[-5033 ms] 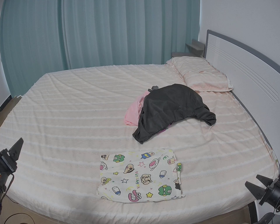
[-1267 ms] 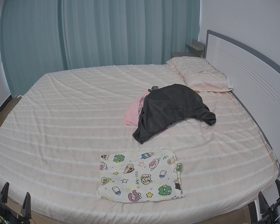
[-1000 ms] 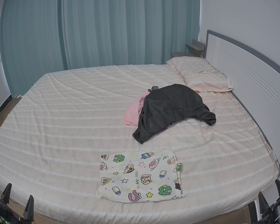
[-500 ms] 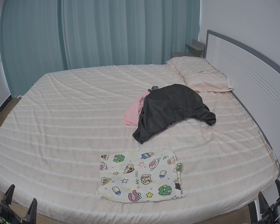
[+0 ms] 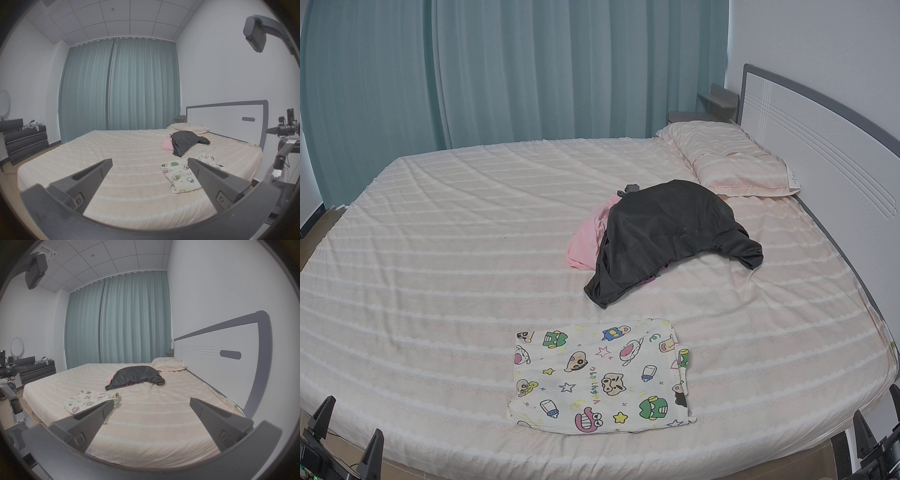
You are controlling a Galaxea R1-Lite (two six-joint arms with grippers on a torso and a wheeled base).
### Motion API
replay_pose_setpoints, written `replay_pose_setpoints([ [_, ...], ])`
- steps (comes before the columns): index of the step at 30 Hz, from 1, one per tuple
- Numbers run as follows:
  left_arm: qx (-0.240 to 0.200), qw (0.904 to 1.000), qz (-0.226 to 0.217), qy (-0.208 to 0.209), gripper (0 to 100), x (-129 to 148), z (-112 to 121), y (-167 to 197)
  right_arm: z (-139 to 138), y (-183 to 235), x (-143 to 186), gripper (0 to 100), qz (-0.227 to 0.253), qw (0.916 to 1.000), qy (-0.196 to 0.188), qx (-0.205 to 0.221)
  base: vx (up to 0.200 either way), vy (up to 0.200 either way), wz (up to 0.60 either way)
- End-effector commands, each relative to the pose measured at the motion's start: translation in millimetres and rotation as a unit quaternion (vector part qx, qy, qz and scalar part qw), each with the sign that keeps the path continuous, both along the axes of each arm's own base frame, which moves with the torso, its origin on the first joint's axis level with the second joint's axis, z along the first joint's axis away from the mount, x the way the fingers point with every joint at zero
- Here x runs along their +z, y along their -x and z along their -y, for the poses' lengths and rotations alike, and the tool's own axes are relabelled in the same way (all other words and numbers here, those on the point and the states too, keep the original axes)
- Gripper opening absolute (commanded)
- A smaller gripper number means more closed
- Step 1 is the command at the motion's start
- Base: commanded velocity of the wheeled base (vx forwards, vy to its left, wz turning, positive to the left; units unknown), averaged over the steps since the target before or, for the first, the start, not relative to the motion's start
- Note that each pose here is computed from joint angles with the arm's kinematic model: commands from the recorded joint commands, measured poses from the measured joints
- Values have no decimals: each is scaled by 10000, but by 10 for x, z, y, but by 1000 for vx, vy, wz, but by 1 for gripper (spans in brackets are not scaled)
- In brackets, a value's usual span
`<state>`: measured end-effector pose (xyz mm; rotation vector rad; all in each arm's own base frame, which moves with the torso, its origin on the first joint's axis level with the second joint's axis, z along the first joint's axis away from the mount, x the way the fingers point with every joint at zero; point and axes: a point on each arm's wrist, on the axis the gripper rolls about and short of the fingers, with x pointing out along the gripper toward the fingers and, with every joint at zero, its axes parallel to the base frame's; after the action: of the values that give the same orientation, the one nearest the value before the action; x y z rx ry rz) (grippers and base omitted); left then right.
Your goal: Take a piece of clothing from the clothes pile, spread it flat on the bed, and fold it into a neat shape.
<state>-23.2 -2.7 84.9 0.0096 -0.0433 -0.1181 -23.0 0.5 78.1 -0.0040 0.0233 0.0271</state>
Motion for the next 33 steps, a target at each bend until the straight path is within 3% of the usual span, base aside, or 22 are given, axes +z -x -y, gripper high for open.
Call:
replay_pose_setpoints([
  [1, -10, 10000, 41, -88, 100, -36, 1, 3, 0, 4, -32, 100, 25, 10000, 2, 3, 0, 0, 0],
  [10, 18, 10000, 42, -34, 100, -35, 1, 3, 0, 3, -36, 100, 17, 10000, -6, 3, 0, 0, 0],
  [13, 566, 9983, 61, -100, 100, -26, -23, 4, 0, 4, -32, 100, 25, 10000, -6, 3, 0, 0, 0],
  [14, 950, 9954, 50, -128, 100, -28, -40, 4, 0, 3, -36, 100, 17, 10000, -14, 3, 0, 0, 0],
  [16, 1155, 9932, 31, -120, 100, -31, -50, 5, 0, 4, -32, 100, 25, 10000, -6, 3, 0, 0, 0],
  [27, 786, 9966, 19, -237, 100, -33, -35, 5, 0, 4, -32, 100, 25, 10000, 2, 3, 0, 0, 0],
  [33, -14, 9943, 140, -1061, 100, -33, 3, 6, 0, 4, -32, 100, 25, 10000, 9, 3, 0, 0, 0],
])
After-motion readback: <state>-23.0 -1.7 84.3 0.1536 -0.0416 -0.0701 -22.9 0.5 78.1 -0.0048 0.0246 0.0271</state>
